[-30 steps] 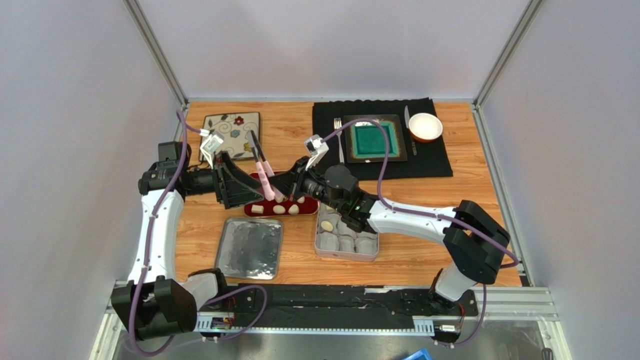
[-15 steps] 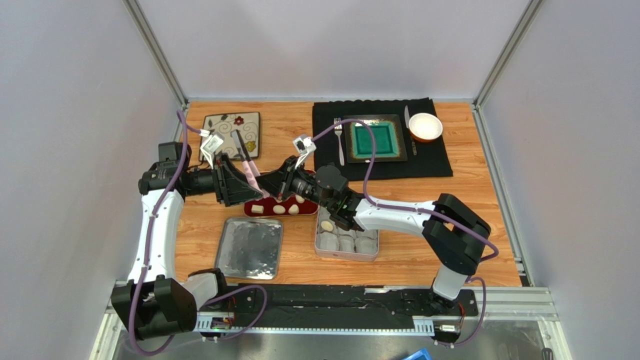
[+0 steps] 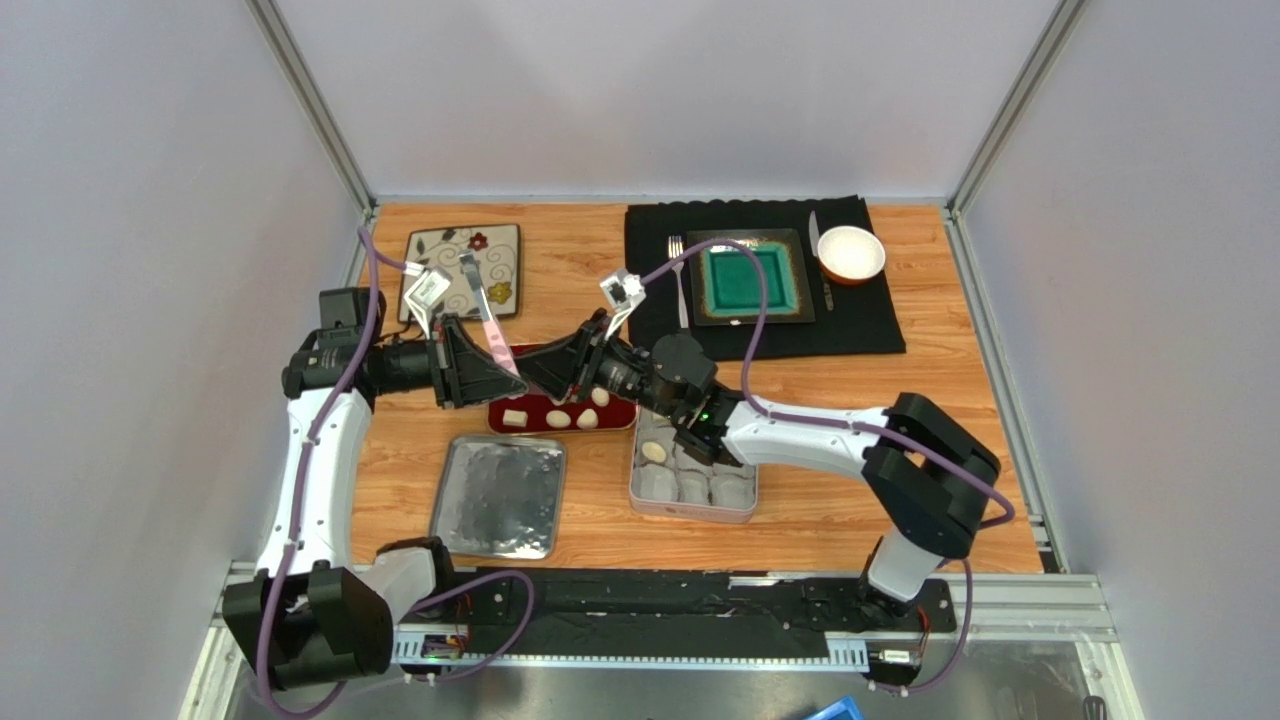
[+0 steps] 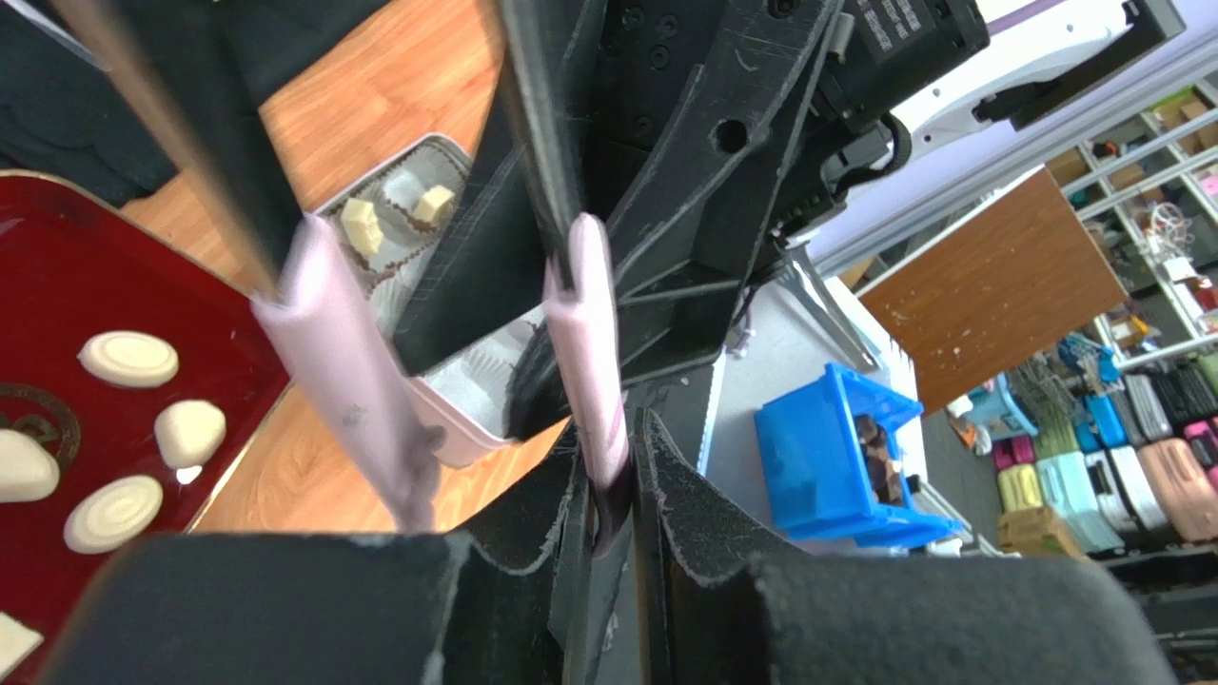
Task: Pack the chocolate
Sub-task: Pick up the clamp from the center of the board.
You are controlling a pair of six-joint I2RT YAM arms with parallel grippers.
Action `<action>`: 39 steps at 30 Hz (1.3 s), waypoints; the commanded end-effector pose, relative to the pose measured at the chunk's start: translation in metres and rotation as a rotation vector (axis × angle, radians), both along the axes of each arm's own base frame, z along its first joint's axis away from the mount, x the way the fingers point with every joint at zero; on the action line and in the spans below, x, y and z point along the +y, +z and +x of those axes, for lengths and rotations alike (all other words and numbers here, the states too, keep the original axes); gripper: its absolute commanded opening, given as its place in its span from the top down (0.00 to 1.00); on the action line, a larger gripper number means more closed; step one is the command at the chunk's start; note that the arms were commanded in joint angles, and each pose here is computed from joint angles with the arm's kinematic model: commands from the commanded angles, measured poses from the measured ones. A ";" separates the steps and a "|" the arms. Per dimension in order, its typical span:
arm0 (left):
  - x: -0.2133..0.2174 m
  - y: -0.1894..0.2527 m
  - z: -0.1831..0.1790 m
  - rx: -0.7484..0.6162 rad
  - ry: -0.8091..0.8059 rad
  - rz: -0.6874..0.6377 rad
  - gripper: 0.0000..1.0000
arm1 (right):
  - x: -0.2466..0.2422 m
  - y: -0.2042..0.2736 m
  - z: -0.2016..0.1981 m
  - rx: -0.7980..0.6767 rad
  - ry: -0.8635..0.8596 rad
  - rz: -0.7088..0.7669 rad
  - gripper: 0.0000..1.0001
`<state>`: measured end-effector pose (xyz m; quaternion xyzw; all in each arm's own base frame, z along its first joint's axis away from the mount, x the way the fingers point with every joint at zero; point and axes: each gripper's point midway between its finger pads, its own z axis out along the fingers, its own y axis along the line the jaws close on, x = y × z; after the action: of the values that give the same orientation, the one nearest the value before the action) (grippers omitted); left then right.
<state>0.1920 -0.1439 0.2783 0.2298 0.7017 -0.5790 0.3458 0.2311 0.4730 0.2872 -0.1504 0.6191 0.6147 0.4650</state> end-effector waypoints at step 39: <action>-0.117 0.202 0.025 -0.527 -0.675 0.011 1.00 | -0.210 0.145 -0.079 -0.483 0.372 -0.323 0.32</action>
<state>0.2120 -0.2749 0.4564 0.4549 0.5209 -0.6737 0.2604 0.1833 0.2714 0.4291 -0.4617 0.5684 0.5055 0.4563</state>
